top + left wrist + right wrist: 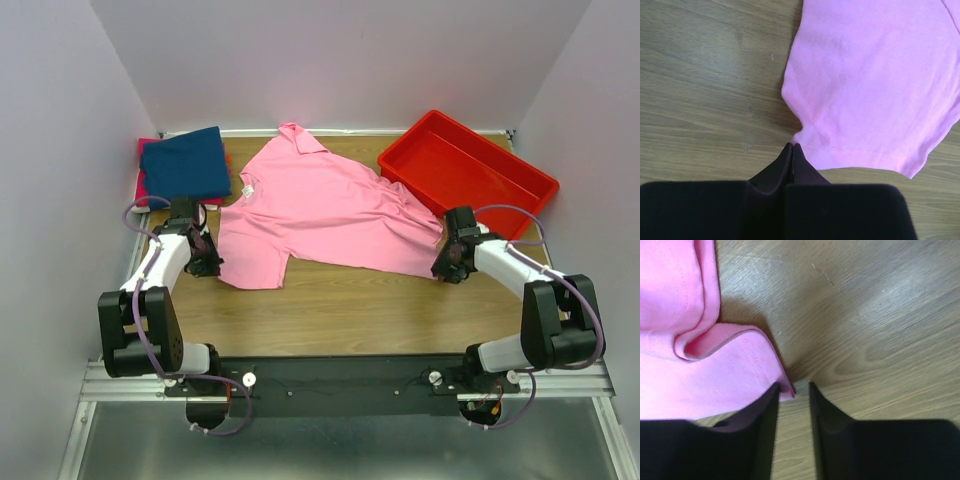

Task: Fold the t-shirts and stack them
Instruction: Fold the tshirt

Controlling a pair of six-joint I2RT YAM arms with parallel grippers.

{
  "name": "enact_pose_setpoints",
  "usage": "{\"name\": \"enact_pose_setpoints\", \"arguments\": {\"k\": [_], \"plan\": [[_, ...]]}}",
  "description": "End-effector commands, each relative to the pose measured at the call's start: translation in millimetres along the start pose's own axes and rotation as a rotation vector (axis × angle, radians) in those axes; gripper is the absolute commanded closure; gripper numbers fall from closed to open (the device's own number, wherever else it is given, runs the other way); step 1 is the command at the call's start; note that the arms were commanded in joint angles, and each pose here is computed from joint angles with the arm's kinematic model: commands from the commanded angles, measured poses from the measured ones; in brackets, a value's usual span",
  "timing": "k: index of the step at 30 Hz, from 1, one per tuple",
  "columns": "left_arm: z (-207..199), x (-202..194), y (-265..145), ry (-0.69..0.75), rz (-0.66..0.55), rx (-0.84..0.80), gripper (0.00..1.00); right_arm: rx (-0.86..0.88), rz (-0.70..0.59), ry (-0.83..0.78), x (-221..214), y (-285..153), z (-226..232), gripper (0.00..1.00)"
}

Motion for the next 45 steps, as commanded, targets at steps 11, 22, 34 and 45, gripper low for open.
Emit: {"name": "enact_pose_setpoints", "arguments": {"k": [11,22,34,45], "plan": [[1.0,12.9,-32.5,-0.016,-0.071,-0.023,1.0,0.009,0.196,-0.065,-33.2,10.8,-6.2,1.0],[-1.7,-6.0,-58.5,-0.079,-0.098,-0.03,1.0,-0.048,0.305,-0.111,-36.7,-34.7,-13.8,0.99],[2.1,-32.1,-88.4,-0.143,-0.156,0.015,1.0,-0.094,0.389,-0.118,-55.6,-65.8,-31.8,1.0],[7.4,-42.2,-107.9,-0.135,-0.174,0.057,1.0,-0.147,0.419,-0.134,-81.9,-78.8,-44.5,1.0]]}}
Point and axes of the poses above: each gripper's point midway between its finger pads, its own y axis out along the fingers, its own z axis along the line the jaws close on, x = y × z, the point moved 3 cm from there along -y, back along the fingers, and after that the axes turned 12 degrees about y, right-handed, at the moved point
